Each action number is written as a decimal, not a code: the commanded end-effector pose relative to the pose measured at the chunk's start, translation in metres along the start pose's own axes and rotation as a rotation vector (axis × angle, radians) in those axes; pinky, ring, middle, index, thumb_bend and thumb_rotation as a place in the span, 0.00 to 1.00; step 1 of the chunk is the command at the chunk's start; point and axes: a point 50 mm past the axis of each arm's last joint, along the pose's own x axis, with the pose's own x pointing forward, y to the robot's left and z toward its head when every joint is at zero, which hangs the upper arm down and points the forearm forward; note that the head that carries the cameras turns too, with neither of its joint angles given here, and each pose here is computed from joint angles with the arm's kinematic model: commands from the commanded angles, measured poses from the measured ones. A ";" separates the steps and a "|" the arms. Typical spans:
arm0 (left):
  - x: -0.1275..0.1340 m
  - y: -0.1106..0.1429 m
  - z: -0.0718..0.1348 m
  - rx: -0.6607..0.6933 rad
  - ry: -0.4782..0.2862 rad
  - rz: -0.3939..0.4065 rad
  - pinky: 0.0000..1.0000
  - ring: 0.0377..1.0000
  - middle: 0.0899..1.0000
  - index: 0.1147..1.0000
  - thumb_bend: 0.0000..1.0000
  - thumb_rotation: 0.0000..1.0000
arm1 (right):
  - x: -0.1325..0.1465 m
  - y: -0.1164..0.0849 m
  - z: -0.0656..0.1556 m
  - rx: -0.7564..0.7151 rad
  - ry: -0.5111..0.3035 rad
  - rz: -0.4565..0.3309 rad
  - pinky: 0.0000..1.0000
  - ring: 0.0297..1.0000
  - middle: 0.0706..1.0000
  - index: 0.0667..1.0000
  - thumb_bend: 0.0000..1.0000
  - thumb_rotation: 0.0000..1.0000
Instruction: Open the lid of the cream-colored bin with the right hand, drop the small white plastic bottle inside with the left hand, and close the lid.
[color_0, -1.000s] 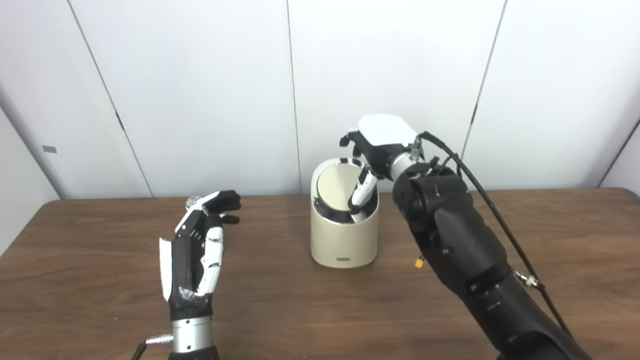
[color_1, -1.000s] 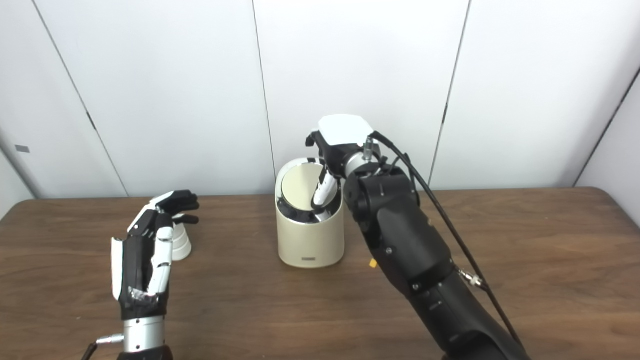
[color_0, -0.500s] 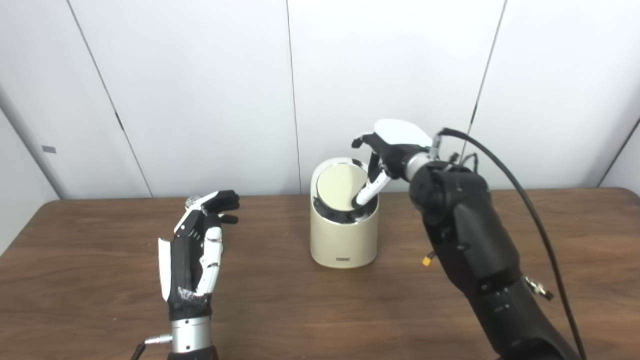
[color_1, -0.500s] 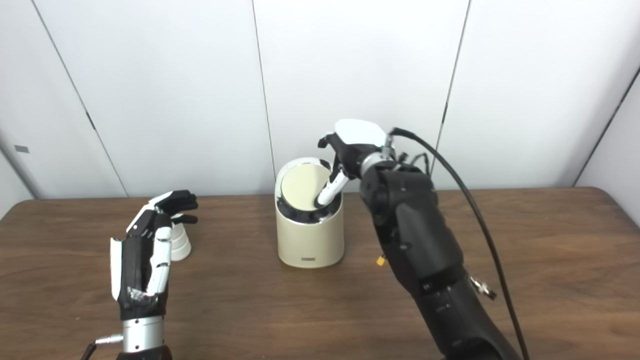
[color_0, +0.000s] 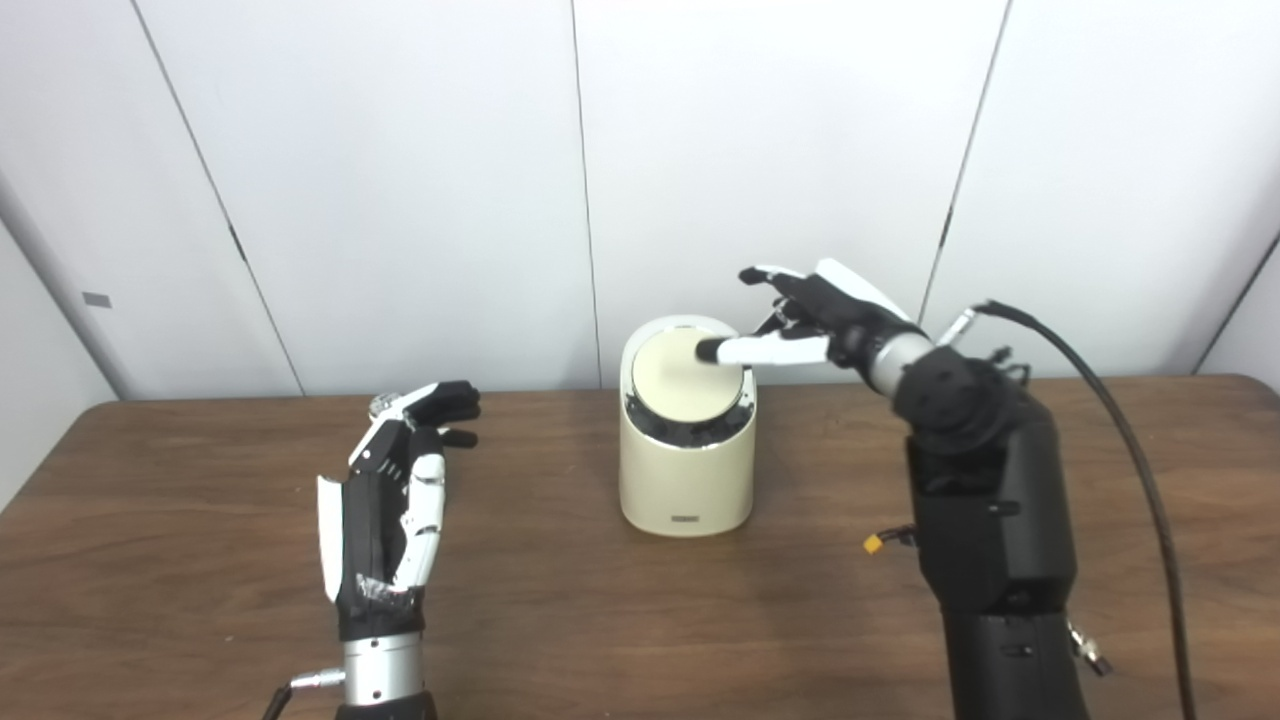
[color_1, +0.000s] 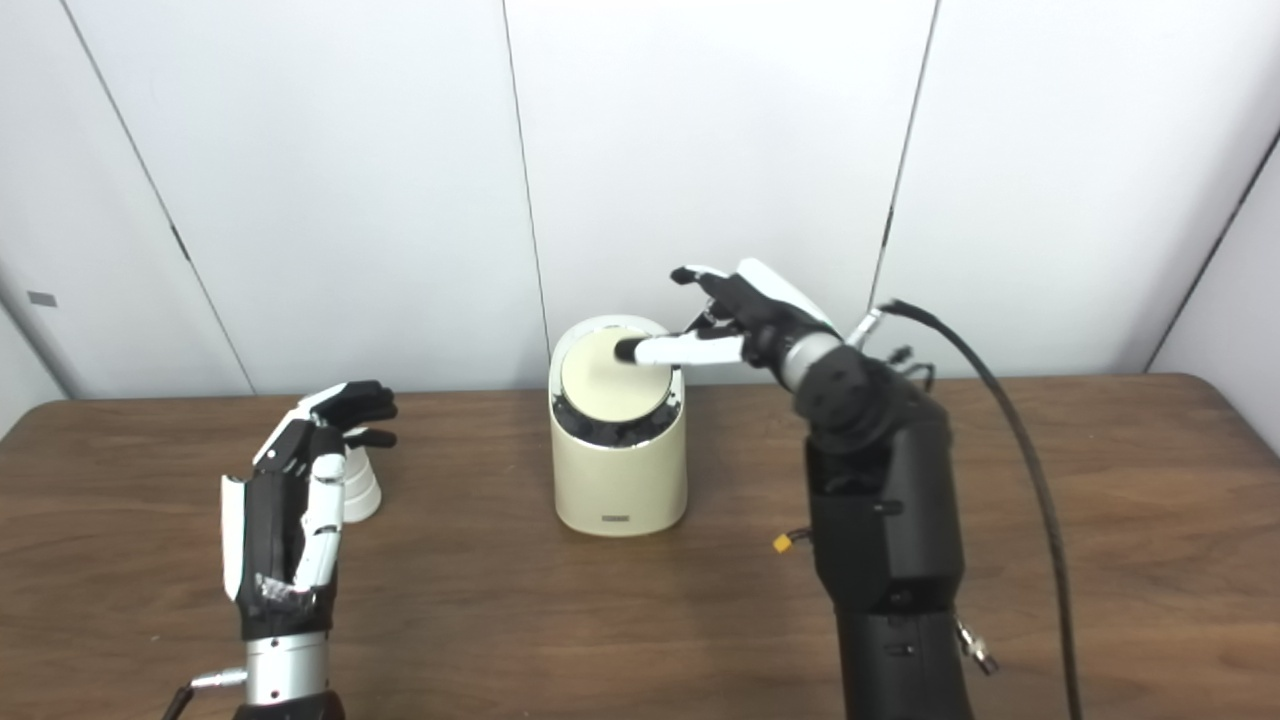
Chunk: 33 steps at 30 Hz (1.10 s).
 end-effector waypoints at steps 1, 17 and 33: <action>0.015 -0.005 0.011 -0.009 -0.080 -0.006 0.57 0.66 0.66 0.64 0.22 0.75 | -0.003 -0.006 0.006 0.095 -0.081 0.048 0.88 0.92 0.91 0.86 0.85 0.74; 0.015 -0.004 0.012 -0.018 -0.076 -0.002 0.58 0.66 0.66 0.64 0.22 0.74 | -0.016 0.006 -0.037 0.441 -0.189 0.071 0.96 0.99 0.98 0.99 0.83 0.88; 0.015 -0.004 0.012 -0.015 -0.082 -0.006 0.57 0.66 0.66 0.64 0.22 0.72 | -0.013 0.005 -0.023 0.319 -0.207 0.031 0.95 0.97 0.96 0.96 0.79 0.75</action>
